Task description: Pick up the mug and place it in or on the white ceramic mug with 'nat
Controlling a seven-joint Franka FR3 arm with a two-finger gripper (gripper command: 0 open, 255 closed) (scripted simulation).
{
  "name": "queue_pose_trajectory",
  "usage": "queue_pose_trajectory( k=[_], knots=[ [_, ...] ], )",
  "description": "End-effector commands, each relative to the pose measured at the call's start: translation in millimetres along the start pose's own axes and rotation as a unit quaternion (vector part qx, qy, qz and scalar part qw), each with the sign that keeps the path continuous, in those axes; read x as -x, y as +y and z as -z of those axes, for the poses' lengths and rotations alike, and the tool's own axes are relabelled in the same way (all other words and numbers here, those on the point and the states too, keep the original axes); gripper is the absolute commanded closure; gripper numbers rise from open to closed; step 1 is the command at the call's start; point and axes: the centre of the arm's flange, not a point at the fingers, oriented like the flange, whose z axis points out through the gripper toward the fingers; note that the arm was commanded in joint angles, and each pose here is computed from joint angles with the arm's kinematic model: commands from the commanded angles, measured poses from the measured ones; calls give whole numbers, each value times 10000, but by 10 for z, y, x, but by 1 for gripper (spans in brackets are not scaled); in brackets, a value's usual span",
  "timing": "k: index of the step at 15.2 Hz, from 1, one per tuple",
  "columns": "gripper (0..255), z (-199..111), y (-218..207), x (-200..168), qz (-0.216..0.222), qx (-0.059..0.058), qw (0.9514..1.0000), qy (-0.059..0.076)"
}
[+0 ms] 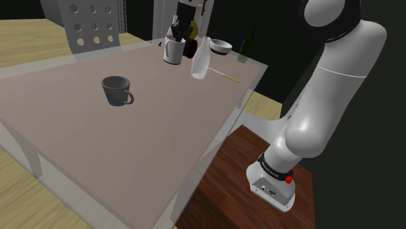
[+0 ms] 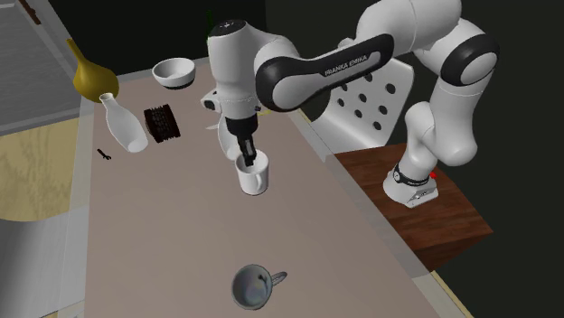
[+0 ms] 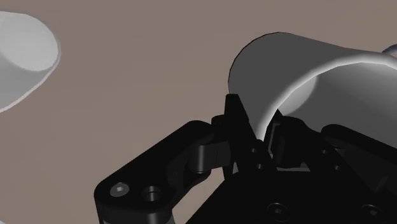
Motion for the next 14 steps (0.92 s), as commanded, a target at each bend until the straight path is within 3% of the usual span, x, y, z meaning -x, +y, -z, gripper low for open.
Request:
queue_pose_trajectory(
  k=[1,14],
  knots=[
    [255,0,-274,-66,-6,0,10000,1],
    [255,9,-1945,-456,-6,0,10000,1]
  ],
)
